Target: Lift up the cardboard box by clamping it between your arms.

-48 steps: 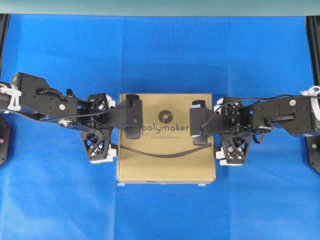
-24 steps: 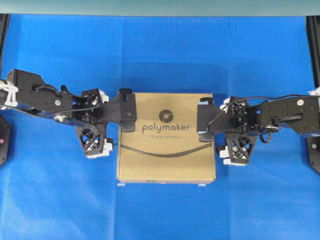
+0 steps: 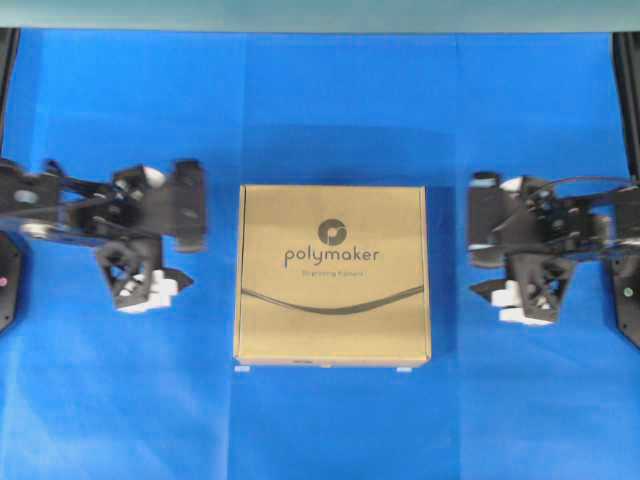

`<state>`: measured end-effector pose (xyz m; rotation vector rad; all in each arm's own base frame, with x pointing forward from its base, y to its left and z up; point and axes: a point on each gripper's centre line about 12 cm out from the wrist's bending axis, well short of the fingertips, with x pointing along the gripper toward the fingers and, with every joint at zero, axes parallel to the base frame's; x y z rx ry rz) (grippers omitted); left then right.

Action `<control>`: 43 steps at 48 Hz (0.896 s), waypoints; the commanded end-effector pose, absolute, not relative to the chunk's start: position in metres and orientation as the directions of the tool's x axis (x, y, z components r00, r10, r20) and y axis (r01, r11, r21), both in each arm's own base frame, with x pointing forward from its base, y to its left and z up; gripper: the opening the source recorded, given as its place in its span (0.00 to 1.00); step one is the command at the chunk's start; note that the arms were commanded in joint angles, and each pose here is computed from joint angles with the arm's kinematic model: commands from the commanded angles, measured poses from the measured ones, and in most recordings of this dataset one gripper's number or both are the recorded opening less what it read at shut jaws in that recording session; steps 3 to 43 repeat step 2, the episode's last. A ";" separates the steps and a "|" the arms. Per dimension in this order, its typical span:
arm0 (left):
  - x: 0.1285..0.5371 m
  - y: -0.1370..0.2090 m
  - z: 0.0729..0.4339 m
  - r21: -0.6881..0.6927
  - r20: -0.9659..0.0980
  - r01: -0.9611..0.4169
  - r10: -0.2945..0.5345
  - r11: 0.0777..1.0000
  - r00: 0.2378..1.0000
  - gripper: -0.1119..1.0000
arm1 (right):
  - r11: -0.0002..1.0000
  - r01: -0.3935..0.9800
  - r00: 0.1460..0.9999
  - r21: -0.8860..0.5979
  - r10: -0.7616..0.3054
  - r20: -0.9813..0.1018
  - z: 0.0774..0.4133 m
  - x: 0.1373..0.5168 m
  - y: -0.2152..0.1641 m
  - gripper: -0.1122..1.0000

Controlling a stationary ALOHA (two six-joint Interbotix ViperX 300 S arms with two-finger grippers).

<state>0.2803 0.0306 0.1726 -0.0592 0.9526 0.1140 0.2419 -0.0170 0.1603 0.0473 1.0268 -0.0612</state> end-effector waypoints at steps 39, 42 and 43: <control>0.273 0.028 0.195 0.000 -0.735 -0.113 0.076 0.994 0.674 0.88 | 0.996 0.082 0.592 0.016 -0.036 -0.805 0.177 0.238 -0.017 1.00; 0.273 0.028 0.195 0.000 -0.735 -0.113 0.076 0.994 0.674 0.88 | 0.996 0.082 0.592 0.016 -0.036 -0.805 0.177 0.238 -0.017 1.00; 0.273 0.028 0.195 0.000 -0.735 -0.113 0.076 0.994 0.674 0.88 | 0.996 0.082 0.592 0.016 -0.036 -0.805 0.177 0.238 -0.017 1.00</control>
